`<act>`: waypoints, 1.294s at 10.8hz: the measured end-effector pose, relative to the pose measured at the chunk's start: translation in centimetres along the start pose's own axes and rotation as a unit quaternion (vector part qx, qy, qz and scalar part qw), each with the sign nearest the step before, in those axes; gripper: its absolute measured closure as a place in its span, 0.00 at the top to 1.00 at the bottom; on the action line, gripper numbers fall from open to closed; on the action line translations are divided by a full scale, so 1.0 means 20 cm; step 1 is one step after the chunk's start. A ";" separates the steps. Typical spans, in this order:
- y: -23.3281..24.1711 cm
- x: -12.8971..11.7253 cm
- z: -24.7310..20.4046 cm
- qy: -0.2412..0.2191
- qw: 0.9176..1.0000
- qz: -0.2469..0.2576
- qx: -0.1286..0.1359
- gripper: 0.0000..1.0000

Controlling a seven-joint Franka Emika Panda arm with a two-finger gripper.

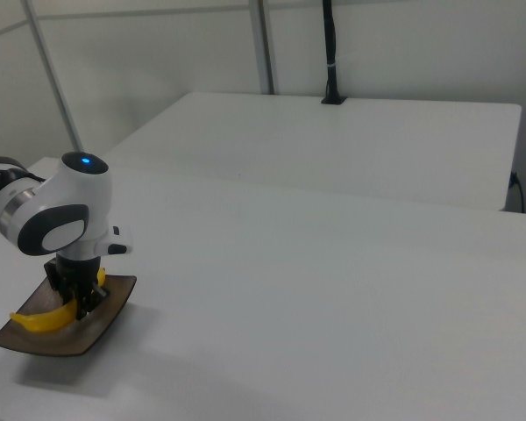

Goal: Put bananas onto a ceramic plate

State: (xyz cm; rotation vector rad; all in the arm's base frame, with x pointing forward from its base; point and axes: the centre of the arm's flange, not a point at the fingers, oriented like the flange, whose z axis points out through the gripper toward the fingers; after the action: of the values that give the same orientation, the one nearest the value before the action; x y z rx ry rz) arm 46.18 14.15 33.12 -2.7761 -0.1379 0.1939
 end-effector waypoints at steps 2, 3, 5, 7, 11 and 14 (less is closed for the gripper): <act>0.00 0.00 0.00 0.000 1.000 0.002 0.000 0.48; 0.00 0.00 0.00 0.001 1.000 0.001 0.000 0.64; -0.03 0.02 -0.04 0.010 1.000 0.007 0.000 0.93; -0.10 0.07 -0.17 0.035 0.999 0.021 -0.015 1.00; -0.35 0.15 -0.72 0.039 0.993 0.014 -0.109 1.00; -0.48 0.11 -1.19 0.051 0.990 0.005 -0.132 1.00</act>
State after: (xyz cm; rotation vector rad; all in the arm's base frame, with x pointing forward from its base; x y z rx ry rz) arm 51.29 15.31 58.27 -3.0430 -0.1332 0.0361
